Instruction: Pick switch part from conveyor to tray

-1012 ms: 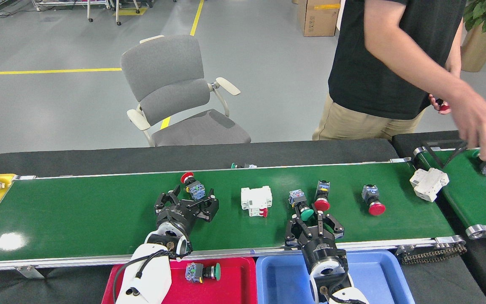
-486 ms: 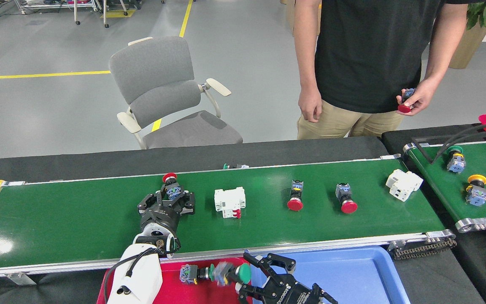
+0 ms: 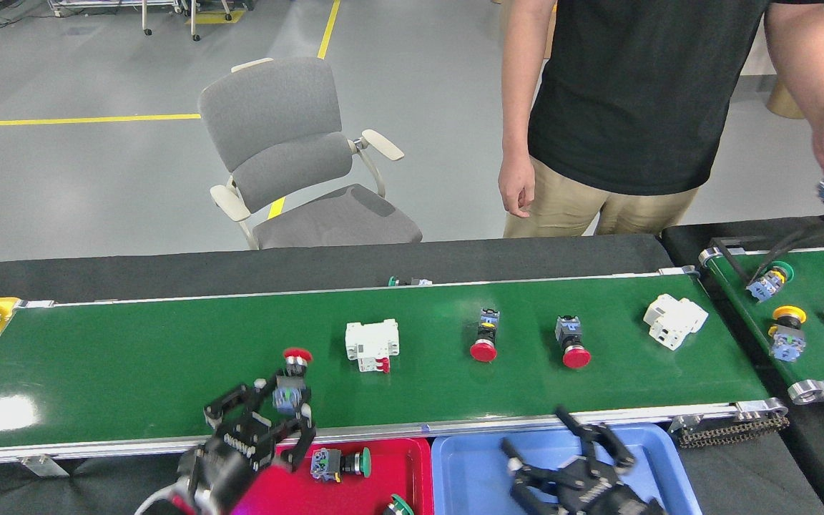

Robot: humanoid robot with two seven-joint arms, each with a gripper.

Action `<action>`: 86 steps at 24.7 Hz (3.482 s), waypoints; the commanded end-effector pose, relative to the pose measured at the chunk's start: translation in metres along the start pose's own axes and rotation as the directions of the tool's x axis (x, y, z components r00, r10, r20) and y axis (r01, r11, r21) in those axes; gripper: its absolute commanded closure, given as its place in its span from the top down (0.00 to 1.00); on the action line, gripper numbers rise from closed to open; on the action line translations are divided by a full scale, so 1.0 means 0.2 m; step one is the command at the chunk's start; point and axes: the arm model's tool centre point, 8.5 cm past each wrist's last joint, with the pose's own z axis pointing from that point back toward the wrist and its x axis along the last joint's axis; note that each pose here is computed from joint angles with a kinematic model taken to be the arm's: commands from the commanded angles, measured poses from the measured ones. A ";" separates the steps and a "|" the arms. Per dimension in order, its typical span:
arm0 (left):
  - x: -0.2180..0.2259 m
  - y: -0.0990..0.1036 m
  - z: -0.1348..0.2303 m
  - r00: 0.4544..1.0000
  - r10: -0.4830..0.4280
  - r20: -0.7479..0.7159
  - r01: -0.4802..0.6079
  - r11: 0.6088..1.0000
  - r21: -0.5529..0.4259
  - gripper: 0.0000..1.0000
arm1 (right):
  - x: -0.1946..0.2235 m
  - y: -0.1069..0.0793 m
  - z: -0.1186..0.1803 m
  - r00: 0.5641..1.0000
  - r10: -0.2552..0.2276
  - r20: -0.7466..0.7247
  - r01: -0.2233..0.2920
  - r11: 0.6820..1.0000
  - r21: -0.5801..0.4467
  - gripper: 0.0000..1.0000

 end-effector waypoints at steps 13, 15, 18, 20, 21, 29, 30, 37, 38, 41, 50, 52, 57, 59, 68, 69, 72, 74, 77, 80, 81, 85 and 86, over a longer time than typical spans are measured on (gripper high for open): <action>-0.34 0.05 0.20 0.754 0.119 -0.646 -0.067 0.992 0.104 0.99 | 0.27 -0.11 -0.29 0.979 0.142 0.148 -0.143 0.990 -0.003 0.98; -0.37 0.03 0.24 0.750 0.100 -0.654 -0.058 0.995 0.086 0.99 | 0.40 -0.11 -0.41 0.968 0.137 0.211 -0.148 0.988 0.038 0.98; -0.36 0.03 0.22 0.780 0.093 -0.618 -0.054 0.995 0.082 0.99 | 0.54 -0.07 -0.54 0.957 0.123 0.263 -0.148 0.986 0.077 0.98; -0.34 0.06 0.18 0.812 0.092 -0.577 -0.047 0.995 0.092 0.99 | 0.60 -0.07 -0.63 0.960 0.122 0.253 -0.148 0.985 0.086 0.98; -0.33 0.07 0.16 0.820 0.093 -0.565 -0.048 0.994 0.093 0.99 | 0.61 -0.07 -0.67 0.961 0.127 0.247 -0.153 0.984 0.088 0.98; -0.36 0.21 -0.22 0.886 0.090 -0.455 -0.053 0.994 0.094 0.99 | 0.63 -0.06 -0.89 0.966 0.165 0.198 -0.194 0.972 0.133 0.98; -0.37 0.19 -0.23 0.885 0.096 -0.455 -0.064 0.994 0.085 0.99 | 0.63 -0.08 -0.90 0.966 0.167 0.198 -0.195 0.973 0.127 0.98; -0.46 0.20 -0.39 0.885 0.111 -0.451 -0.085 0.993 0.076 0.99 | 0.74 -0.12 -1.07 0.966 0.153 0.210 -0.186 0.972 0.146 0.95; -0.47 0.20 -0.41 0.886 0.109 -0.451 -0.083 0.994 0.076 0.99 | 0.77 -0.11 -1.09 0.961 0.163 0.223 -0.200 0.967 0.155 0.83; -0.50 0.17 -0.43 0.885 0.115 -0.452 -0.099 0.993 0.058 0.99 | 0.85 -0.08 -1.15 0.935 0.222 0.278 -0.278 0.943 0.181 0.34; -0.62 0.12 -0.46 0.847 0.117 -0.518 -0.125 0.992 0.020 0.99 | 0.93 -0.10 -1.13 0.913 0.235 0.333 -0.296 0.944 0.146 0.02; -0.65 0.08 -0.47 0.826 0.123 -0.550 -0.146 0.989 0.002 0.99 | 1.03 -0.11 -1.04 0.881 0.239 0.409 -0.293 0.953 0.075 0.02; -0.78 0.04 -0.38 0.726 0.114 -0.679 -0.161 0.987 -0.007 0.99 | 1.10 -0.06 -0.57 0.702 0.224 0.675 -0.285 0.958 -0.022 0.44; -0.82 0.04 -0.34 0.695 0.113 -0.710 -0.165 0.986 -0.004 0.99 | 1.19 0.01 -0.43 0.631 0.186 0.753 -0.275 0.962 -0.007 1.00; -0.86 0.02 -0.34 0.639 0.128 -0.758 -0.186 0.982 0.009 0.53 | 1.24 -0.07 -0.42 0.652 0.167 0.740 -0.210 0.977 -0.036 1.00; -0.86 0.02 -0.34 0.638 0.131 -0.759 -0.191 0.982 0.009 0.43 | 1.10 -0.11 -0.47 0.753 0.161 0.638 -0.181 0.983 -0.034 0.99; -0.84 -0.01 -0.33 0.639 0.134 -0.758 -0.197 0.980 0.007 0.29 | 0.74 -0.10 -0.44 0.950 0.087 0.299 -0.090 0.996 -0.003 0.99; -0.83 -0.02 -0.32 0.639 0.134 -0.758 -0.200 0.980 0.005 0.24 | 0.56 -0.07 -0.36 0.990 0.068 0.125 -0.064 0.997 -0.034 0.99; -0.80 -0.02 -0.30 0.652 0.133 -0.747 -0.174 0.984 0.024 0.22 | 0.31 -0.02 -0.20 0.996 0.067 -0.064 -0.070 0.997 -0.043 0.99; -0.73 0.02 -0.27 0.704 0.125 -0.699 -0.122 0.991 0.054 0.21 | 0.18 -0.04 -0.19 0.988 0.072 -0.133 -0.080 0.996 -0.049 0.99; -0.70 0.06 -0.27 0.741 0.122 -0.660 -0.101 0.992 0.071 0.21 | 0.17 -0.04 -0.19 0.988 0.074 -0.137 -0.082 0.995 -0.049 0.99; -0.50 0.14 -0.19 0.854 0.092 -0.512 -0.043 0.993 0.106 0.19 | 0.17 -0.06 -0.21 0.987 0.079 -0.137 -0.085 0.995 -0.044 0.99; -0.44 0.15 -0.18 0.886 0.080 -0.457 -0.033 0.993 0.110 0.19 | 0.16 -0.06 -0.23 0.987 0.088 -0.138 -0.094 0.995 -0.037 0.99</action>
